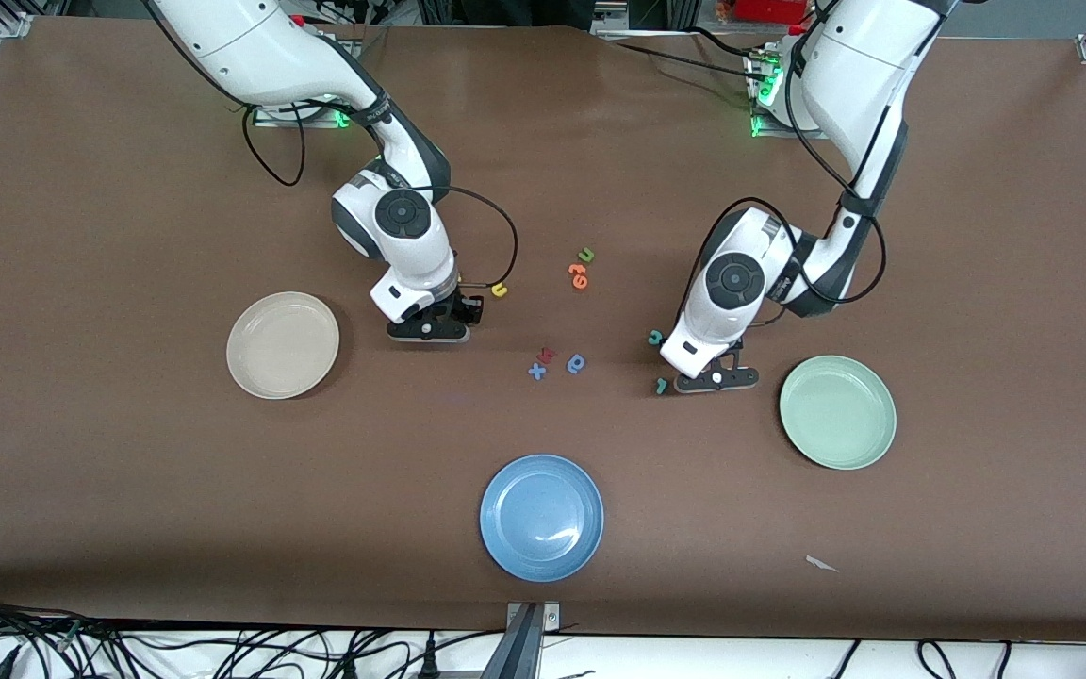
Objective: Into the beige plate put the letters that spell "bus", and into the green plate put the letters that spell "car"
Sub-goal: 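Lift the yellow letter with the left gripper while the right gripper grasps, then release the yellow letter onto the green plate with the left gripper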
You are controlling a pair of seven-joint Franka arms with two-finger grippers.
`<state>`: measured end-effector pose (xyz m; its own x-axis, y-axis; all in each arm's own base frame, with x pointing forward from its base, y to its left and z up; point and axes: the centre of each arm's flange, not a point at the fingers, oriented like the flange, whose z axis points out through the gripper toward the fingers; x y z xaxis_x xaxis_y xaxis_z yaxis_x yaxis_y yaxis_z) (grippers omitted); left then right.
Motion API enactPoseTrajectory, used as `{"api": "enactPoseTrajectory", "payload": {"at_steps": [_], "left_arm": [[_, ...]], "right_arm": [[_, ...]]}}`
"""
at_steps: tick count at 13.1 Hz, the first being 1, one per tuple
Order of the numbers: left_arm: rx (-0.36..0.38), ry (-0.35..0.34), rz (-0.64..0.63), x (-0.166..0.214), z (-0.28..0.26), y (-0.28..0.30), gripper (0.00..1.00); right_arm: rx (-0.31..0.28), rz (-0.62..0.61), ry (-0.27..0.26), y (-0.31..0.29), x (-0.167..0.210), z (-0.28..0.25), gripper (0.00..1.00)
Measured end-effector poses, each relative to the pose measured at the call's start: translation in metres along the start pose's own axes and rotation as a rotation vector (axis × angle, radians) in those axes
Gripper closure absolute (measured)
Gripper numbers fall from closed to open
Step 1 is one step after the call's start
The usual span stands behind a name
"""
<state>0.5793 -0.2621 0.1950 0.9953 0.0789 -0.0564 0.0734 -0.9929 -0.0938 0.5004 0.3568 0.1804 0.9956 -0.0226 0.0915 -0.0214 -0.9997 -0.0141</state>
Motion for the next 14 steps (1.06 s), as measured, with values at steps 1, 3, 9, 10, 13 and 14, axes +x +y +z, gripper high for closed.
{"api": "enactPoseTrajectory", "payload": {"at_steps": [1, 3, 9, 10, 13, 14], "left_arm": [[0.017, -0.020, 0.030, 0.013, -0.014, -0.009, 0.72], [0.025, -0.035, 0.107, 0.040, -0.031, -0.044, 0.72], [-0.007, -0.061, 0.345, 0.091, -0.021, -0.213, 0.72], [-0.011, -0.061, 0.366, 0.094, -0.020, -0.233, 0.72], [-0.018, -0.058, 0.379, 0.094, -0.020, -0.231, 0.47], [-0.021, -0.055, 0.358, 0.093, -0.022, -0.219, 0.36]], "right_arm": [[0.000, 0.000, 0.000, 0.000, 0.000, 0.000, 0.41], [0.000, -0.001, 0.000, 0.000, 0.000, 0.000, 0.45], [-0.002, -0.001, 0.002, 0.001, 0.001, 0.001, 0.50], [-0.002, -0.001, 0.002, 0.001, 0.001, 0.001, 0.59], [-0.002, 0.000, 0.003, 0.002, 0.001, 0.001, 0.70], [-0.002, 0.000, 0.003, 0.002, 0.001, 0.001, 0.70]]}}
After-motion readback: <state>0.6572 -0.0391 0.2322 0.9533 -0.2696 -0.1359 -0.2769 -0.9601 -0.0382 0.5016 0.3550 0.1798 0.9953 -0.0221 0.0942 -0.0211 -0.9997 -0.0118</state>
